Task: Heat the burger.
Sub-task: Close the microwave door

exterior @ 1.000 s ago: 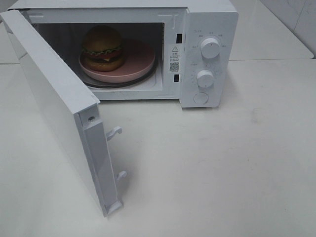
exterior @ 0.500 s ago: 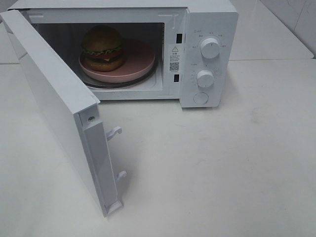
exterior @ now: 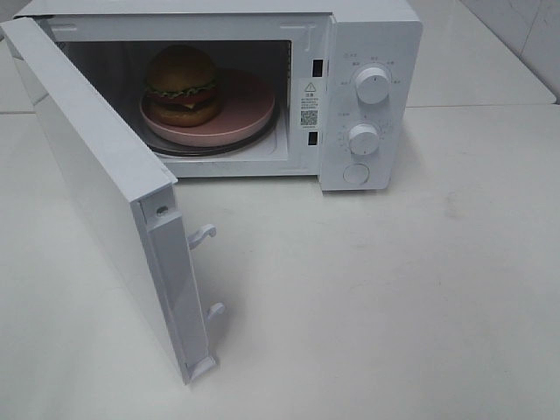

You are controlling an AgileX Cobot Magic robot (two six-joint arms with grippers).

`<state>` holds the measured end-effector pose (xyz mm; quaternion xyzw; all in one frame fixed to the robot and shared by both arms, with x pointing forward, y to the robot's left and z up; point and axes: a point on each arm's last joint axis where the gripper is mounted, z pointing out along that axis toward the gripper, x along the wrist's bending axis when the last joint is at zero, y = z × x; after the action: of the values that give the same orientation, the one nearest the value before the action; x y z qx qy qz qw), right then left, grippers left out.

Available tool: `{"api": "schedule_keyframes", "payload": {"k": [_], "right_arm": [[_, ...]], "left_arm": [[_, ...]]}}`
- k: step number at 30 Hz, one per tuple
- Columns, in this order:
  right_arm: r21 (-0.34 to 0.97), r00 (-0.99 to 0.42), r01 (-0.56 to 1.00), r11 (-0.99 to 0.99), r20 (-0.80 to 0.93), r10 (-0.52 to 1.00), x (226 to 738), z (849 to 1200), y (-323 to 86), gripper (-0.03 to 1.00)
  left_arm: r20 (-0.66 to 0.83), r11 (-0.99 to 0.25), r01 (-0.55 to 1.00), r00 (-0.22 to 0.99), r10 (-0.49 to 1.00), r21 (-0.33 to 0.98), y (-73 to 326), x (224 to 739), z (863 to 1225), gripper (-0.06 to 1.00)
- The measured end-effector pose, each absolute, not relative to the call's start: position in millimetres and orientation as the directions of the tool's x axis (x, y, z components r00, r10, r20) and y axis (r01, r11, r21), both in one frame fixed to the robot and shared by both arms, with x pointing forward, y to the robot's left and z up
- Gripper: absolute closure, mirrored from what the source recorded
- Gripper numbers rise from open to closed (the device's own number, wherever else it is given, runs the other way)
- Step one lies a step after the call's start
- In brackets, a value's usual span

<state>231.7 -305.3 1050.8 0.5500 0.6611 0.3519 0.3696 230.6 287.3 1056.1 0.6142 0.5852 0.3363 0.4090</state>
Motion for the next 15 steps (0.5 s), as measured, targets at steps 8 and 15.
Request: {"api": "schedule_keyframes", "payload": {"k": [8,15], "right_arm": [[0.872,-0.122,0.467,0.147,-0.102,0.987,231.7,1050.8,-305.3,0.24],[0.872,-0.122,0.467,0.147,-0.102,0.987,231.7,1050.8,-305.3,0.24]], "left_arm": [[-0.057,0.023,0.396,0.075,0.996,0.918,289.2,239.0,1068.0,0.11],[-0.067,0.035,0.424,0.062,0.996,0.905,290.9,261.7,1073.5,0.42]]}}
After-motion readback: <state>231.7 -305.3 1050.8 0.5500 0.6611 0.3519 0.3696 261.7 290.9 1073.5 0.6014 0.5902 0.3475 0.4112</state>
